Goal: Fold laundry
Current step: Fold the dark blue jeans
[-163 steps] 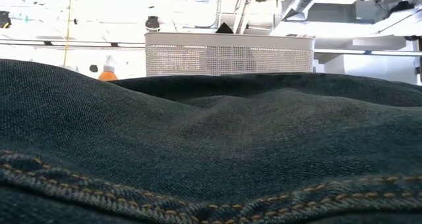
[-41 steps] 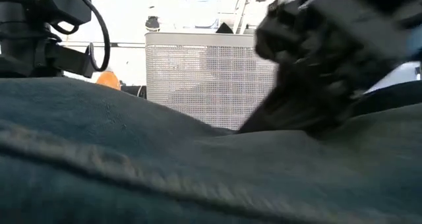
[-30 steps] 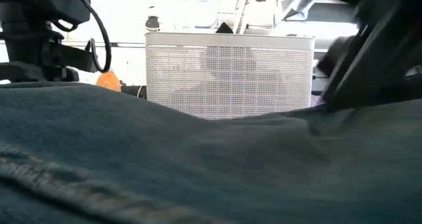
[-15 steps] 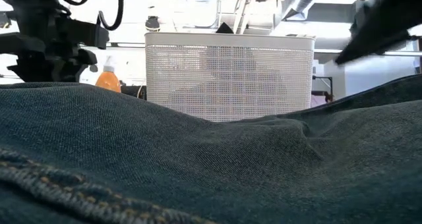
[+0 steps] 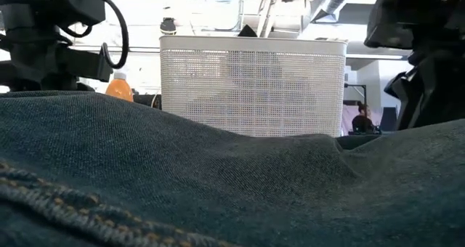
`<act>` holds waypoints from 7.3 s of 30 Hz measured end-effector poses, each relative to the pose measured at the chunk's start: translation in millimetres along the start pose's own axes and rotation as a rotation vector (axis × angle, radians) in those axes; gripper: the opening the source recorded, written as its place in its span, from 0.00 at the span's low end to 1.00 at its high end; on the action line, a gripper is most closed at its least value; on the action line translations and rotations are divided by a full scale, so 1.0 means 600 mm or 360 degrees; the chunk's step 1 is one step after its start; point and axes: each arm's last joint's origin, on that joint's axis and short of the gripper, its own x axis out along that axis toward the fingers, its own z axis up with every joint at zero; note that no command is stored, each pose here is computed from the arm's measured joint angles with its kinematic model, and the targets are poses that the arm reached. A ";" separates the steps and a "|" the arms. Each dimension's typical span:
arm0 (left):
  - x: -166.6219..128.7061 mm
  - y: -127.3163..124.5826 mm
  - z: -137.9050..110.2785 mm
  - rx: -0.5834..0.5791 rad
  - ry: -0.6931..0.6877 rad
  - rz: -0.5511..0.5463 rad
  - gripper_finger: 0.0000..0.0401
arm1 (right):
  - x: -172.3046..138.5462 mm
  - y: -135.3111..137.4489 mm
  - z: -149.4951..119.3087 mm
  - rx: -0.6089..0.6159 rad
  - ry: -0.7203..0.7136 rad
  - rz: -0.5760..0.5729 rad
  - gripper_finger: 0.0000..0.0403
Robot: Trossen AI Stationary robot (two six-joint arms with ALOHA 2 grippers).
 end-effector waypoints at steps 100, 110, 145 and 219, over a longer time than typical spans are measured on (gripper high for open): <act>-0.181 -0.173 -0.032 0.0198 -0.0098 -0.0536 0.00 | -0.093 -0.086 0.033 0.0227 0.0691 -0.0133 0.05; -0.183 -0.177 -0.040 0.0189 -0.0108 -0.0526 0.00 | -0.091 -0.073 0.026 0.0042 0.0788 -0.0013 0.14; -0.182 -0.175 -0.038 0.0202 -0.0117 -0.0510 0.00 | -0.148 0.047 0.001 -0.0226 0.0500 0.0210 0.52; -0.186 -0.149 -0.045 0.0155 -0.0052 -0.0358 0.00 | -0.183 -0.177 0.212 -0.0051 0.0120 -0.0709 0.07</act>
